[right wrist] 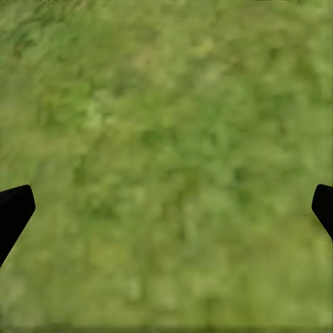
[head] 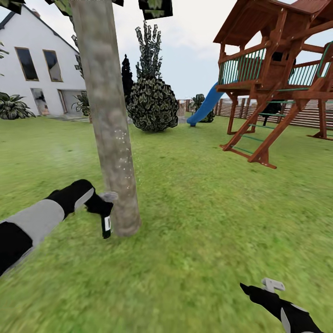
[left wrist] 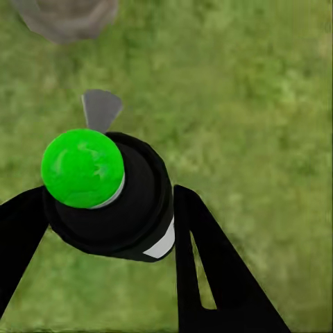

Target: In the garden, pick up the pesticide atomizer on the floor and spray pesticide onto both trees until each tree trunk is fully covered.

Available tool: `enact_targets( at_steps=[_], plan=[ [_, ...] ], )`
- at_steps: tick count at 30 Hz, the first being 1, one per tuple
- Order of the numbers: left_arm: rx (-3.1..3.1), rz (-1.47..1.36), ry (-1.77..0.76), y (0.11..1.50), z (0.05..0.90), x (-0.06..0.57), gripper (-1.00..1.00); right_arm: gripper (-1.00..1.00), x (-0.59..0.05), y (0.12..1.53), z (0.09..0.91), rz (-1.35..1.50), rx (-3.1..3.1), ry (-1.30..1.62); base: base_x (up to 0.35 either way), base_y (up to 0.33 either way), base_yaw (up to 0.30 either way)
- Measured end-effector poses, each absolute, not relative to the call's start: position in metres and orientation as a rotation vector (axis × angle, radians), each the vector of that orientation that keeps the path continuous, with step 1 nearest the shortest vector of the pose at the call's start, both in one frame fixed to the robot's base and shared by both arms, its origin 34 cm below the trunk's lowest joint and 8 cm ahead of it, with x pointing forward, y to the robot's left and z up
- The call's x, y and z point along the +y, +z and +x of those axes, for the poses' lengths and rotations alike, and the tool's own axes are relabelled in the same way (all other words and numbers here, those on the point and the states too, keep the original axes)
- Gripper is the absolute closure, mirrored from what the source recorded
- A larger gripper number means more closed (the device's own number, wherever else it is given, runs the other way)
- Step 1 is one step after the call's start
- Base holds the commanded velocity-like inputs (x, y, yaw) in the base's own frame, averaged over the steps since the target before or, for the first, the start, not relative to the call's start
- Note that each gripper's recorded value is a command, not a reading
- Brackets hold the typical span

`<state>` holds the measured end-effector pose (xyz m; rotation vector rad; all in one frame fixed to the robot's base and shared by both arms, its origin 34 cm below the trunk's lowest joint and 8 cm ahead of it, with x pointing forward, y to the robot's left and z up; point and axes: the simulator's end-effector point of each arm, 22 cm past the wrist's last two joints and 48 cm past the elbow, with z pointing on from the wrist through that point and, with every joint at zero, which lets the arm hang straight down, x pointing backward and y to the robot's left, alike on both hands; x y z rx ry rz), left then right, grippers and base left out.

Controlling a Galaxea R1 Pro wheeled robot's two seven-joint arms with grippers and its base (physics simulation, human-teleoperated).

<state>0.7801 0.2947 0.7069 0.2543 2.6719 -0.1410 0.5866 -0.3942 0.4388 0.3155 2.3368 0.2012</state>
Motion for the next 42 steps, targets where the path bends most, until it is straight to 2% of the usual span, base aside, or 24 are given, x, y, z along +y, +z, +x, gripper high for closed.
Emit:
enact_targets(
  at_steps=[4,17,28,35,42],
  plan=[
    [2.689,0.288,-0.008,0.731,0.786,0.312,1.0,-1.0,-0.394,0.439,0.587,0.314,2.338,0.201,0.0,0.0,0.0],
    [2.601,0.284,0.012,0.794,0.812,0.312,1.0,-1.0,-0.394,0.439,0.587,0.314,2.338,0.201,0.0,0.0,0.0],
    [2.597,0.303,0.007,0.795,0.814,0.301,1.0,-1.0,-0.394,0.438,0.586,0.315,2.338,0.201,0.0,0.0,0.0],
    [2.607,0.296,0.021,0.789,0.812,0.306,1.0,-1.0,-0.393,0.438,0.586,0.312,2.341,0.202,0.0,-0.205,0.128],
    [2.632,0.249,0.124,0.773,0.812,0.312,1.0,-1.0,-0.393,0.437,0.586,0.312,2.341,0.202,0.0,-0.018,0.008]
  ],
)
